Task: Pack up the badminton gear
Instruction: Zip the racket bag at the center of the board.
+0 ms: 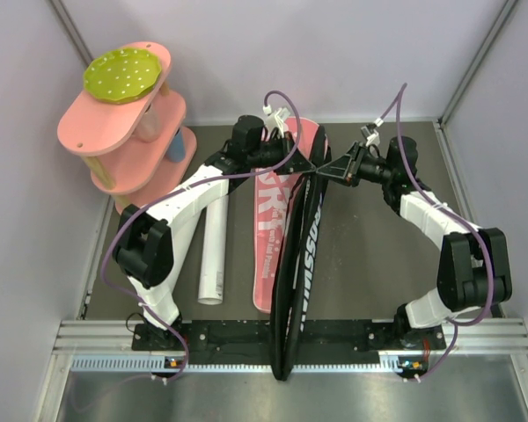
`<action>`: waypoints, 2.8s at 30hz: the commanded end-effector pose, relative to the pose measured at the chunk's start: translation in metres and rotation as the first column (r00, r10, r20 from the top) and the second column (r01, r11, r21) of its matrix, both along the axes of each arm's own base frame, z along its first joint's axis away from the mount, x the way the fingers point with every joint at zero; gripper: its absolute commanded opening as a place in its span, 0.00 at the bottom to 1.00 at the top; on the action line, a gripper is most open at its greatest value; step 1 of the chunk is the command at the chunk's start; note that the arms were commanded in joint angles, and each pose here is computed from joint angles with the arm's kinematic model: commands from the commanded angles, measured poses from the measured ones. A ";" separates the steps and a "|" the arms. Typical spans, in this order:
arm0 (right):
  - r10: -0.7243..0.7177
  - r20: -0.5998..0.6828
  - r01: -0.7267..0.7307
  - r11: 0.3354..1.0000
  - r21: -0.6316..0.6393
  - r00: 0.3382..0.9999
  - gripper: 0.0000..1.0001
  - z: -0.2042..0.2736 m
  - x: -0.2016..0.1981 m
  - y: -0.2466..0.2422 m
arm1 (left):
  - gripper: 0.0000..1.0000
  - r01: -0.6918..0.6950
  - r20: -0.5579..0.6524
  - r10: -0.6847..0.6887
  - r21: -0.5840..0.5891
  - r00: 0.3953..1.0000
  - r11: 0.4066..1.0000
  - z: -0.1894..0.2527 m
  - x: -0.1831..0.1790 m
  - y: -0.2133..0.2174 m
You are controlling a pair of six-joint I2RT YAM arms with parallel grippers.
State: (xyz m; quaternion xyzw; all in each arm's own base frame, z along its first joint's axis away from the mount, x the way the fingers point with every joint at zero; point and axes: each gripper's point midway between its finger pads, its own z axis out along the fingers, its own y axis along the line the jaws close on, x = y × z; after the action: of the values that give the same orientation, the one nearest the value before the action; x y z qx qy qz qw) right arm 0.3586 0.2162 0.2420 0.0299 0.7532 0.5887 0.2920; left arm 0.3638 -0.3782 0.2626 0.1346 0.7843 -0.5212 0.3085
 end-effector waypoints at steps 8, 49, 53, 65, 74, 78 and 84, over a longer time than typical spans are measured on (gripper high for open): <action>0.006 0.111 -0.008 1.000 0.021 0.994 0.16 0.030 0.014 0.003 | 0.00 0.028 0.099 -0.020 -0.074 0.995 0.997 0.040 -0.008 0.001; 0.052 0.161 -0.037 0.995 -0.095 0.986 0.00 0.027 0.007 0.012 | 0.63 -0.215 0.203 0.171 0.220 0.964 0.952 0.004 0.072 -0.021; 0.060 0.181 -0.040 0.993 -0.110 0.982 0.00 0.027 0.007 0.012 | 0.49 -0.178 0.187 0.140 0.206 0.972 0.962 -0.004 0.073 -0.030; 0.103 0.407 0.047 0.938 -0.342 0.908 0.00 0.035 -0.006 0.020 | 0.00 -0.166 0.230 0.135 0.121 0.964 0.979 0.010 0.089 -0.047; 0.162 0.500 0.134 0.853 -0.505 0.851 0.00 0.033 -0.032 0.037 | 0.00 -0.142 0.278 0.119 0.062 0.953 0.988 0.023 0.096 -0.057; 0.214 0.509 0.127 0.822 -0.555 0.834 0.00 0.030 -0.058 0.046 | 0.00 -0.133 0.295 0.114 0.045 0.949 0.990 0.024 0.099 -0.061; 0.345 0.509 0.068 0.775 -0.629 0.789 0.00 0.017 -0.120 0.060 | 0.00 -0.121 0.337 0.111 0.010 0.935 0.993 0.028 0.110 -0.068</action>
State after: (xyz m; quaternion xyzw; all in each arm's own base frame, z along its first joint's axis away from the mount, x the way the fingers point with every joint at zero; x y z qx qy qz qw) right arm 0.3054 0.2429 0.2366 -0.2212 0.8185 0.2578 0.4633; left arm 0.4477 -0.4322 0.2515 0.1694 0.7935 -0.4381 0.3869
